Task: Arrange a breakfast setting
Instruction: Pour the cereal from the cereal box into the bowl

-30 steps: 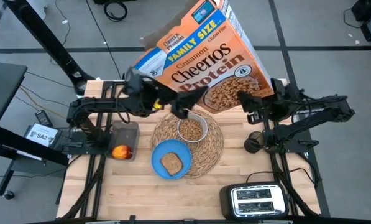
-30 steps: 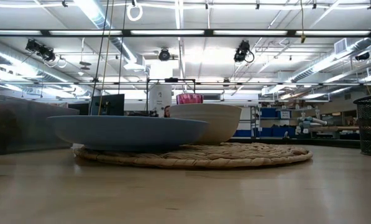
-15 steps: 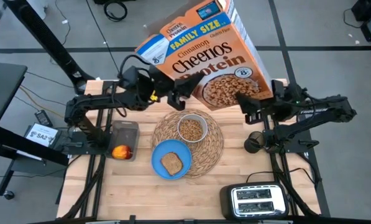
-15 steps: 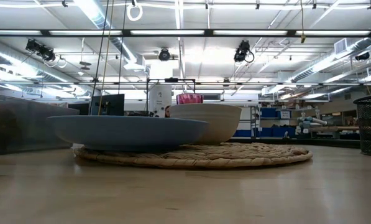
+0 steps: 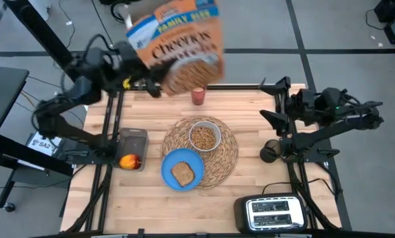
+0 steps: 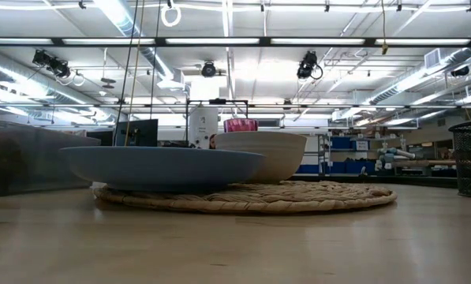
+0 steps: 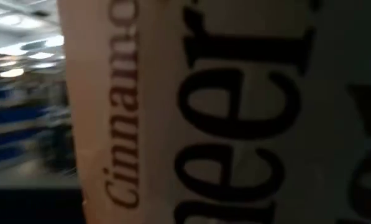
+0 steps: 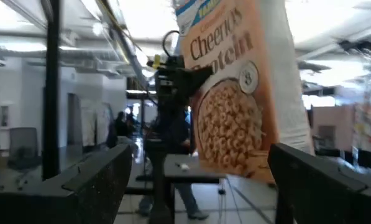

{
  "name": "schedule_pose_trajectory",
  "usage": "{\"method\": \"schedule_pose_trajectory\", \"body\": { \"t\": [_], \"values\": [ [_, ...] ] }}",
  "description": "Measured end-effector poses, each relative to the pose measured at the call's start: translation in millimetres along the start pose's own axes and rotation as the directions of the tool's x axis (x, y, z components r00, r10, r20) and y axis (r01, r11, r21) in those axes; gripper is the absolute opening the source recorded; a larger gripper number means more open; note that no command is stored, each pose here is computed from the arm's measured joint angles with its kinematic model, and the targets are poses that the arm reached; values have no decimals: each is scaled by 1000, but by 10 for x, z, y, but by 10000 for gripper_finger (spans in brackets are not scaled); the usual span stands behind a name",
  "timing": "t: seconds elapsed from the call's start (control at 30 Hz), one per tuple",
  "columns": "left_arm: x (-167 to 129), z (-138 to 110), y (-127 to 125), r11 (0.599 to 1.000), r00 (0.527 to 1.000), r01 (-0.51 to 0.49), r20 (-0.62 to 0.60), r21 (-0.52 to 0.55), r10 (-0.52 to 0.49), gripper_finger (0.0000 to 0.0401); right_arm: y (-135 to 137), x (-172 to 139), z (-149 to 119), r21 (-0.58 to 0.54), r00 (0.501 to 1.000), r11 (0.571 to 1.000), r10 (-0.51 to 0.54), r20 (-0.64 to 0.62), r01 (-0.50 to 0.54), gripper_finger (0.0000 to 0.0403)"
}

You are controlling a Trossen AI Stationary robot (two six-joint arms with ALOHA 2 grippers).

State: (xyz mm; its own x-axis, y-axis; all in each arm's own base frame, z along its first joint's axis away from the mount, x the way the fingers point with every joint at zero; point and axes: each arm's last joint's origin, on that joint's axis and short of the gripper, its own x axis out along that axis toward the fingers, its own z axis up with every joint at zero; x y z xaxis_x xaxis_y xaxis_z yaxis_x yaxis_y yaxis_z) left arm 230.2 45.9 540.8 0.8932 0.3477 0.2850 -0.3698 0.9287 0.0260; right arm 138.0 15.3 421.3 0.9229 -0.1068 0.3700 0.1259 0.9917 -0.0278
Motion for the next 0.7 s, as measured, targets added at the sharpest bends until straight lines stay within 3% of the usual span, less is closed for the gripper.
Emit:
{"method": "schedule_pose_trajectory", "body": {
  "t": [0.17, 0.3, 0.43, 0.5, 0.7],
  "values": [
    [-442, -174, 200, 995, 988, -98, -117, 7, 98, 192, 72, -36, 13, 20, 997, 997, -76, -21, 77, 374],
    [-796, -607, 353, 959, 938, -280, -203, 29, 280, 192, 169, 25, -48, -6, 987, 989, -149, -61, 149, 373],
    [-1068, -1151, 468, 858, 820, -502, -260, 103, 511, 192, 283, 161, -142, -23, 973, 976, -217, -77, 215, 373],
    [-1187, -1396, 523, 788, 745, -602, -264, 130, 613, 192, 345, 248, -205, -27, 967, 970, -243, -78, 241, 373],
    [-1379, -2094, 676, 617, 559, -761, -280, 200, 781, 192, 486, 462, -361, -18, 943, 944, -329, -55, 329, 373]
  ]
}}
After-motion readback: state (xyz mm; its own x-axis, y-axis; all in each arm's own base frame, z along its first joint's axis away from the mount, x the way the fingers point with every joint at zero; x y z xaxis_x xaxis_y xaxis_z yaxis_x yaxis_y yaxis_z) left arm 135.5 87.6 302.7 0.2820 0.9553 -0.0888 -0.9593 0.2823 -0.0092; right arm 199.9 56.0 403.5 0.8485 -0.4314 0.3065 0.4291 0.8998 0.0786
